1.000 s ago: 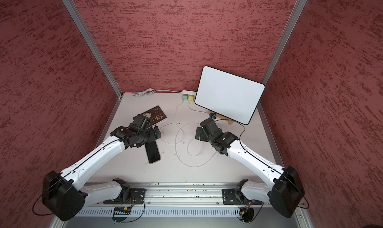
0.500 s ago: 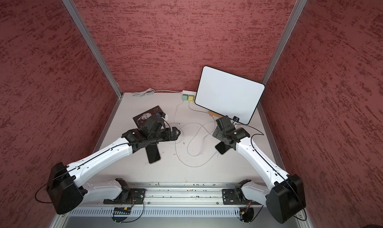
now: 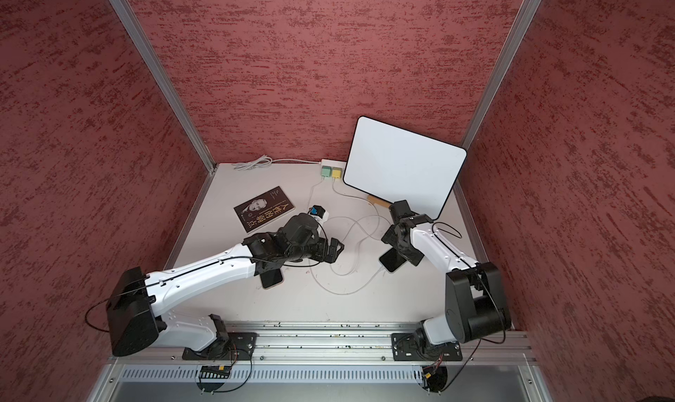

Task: Unplug the charging cable from the phone
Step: Pick up the phone at the center of the board.

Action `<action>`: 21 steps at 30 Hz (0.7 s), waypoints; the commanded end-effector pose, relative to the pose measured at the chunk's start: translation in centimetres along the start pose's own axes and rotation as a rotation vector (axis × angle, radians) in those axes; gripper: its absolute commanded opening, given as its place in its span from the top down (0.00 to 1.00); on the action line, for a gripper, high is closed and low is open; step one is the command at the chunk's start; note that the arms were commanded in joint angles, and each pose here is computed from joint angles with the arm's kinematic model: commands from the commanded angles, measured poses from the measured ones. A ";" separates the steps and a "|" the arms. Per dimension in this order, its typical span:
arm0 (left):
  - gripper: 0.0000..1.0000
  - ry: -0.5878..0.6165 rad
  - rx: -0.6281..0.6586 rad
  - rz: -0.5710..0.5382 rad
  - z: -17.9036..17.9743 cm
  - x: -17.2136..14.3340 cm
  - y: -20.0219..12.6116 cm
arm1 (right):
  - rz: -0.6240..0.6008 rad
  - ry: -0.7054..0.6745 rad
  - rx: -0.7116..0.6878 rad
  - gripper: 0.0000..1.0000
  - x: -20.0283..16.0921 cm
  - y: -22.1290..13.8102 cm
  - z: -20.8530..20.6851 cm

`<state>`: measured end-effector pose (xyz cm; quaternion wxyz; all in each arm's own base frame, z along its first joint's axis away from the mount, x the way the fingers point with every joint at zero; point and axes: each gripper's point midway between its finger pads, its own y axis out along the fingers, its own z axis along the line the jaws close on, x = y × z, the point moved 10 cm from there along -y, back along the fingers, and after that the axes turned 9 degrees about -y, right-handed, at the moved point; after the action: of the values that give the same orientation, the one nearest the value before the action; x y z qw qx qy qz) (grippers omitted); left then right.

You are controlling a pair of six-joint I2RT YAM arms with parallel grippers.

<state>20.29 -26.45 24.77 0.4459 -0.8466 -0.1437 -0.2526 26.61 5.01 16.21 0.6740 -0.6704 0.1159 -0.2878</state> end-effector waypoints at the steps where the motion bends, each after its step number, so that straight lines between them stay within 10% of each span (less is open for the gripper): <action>1: 0.02 0.015 0.002 -0.021 -0.1 0.2 0.5 | 0.040 0.030 0.002 0.01 0.4 1.2 0.4; 21: 0.02 0.009 0.029 0.030 0.6 -0.7 2.3 | 0.086 0.038 -0.051 0.01 0.8 4.5 0.6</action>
<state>20.82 -27.16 22.84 0.4643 -0.8410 -0.1333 -0.2435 27.93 4.89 12.03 0.6656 -0.6806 0.1650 -0.2581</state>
